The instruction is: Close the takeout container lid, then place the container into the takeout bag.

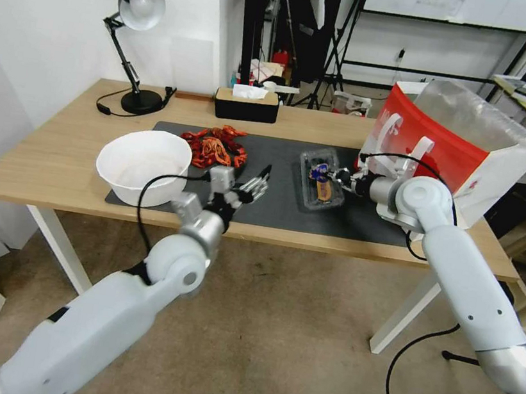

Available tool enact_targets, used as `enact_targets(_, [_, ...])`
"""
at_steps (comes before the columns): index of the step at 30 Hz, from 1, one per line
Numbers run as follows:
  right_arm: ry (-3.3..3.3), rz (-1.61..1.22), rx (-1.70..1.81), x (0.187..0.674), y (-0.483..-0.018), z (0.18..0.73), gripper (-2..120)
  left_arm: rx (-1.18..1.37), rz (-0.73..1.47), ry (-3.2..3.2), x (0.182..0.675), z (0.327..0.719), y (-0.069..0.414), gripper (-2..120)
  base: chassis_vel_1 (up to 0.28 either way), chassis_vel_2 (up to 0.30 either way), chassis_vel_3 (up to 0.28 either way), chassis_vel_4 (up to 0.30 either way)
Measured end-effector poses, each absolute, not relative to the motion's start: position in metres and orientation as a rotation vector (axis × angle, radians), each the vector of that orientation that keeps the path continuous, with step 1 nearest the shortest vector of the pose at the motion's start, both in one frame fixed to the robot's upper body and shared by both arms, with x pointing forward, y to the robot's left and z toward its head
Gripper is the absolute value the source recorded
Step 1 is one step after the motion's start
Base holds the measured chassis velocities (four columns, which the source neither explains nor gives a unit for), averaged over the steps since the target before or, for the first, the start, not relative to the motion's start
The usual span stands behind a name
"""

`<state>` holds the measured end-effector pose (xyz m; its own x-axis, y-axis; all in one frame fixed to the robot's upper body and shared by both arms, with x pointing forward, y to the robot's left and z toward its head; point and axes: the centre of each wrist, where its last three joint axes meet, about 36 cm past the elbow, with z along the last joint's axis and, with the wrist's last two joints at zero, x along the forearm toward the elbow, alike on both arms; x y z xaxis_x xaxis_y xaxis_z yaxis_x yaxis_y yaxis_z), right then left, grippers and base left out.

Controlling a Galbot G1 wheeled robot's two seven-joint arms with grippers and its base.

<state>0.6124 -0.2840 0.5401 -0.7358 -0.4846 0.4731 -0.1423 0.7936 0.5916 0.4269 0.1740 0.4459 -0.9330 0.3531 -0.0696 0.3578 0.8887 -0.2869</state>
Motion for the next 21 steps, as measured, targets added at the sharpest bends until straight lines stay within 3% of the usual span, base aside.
enact_targets(6, [-2.348, -0.715, 0.499, 0.612, -0.277, 0.547, 0, 0.494, -0.288, 3.024, 0.403, 0.428, 0.200, 99, 0.000, 0.000, 0.000, 0.000])
enact_targets(21, [-2.357, -0.724, 0.551, 0.603, -0.271, 0.560, 0, 0.159, 0.007, 3.123, 0.323, 0.391, 0.214, 100, 0.000, 0.000, 0.000, 0.000])
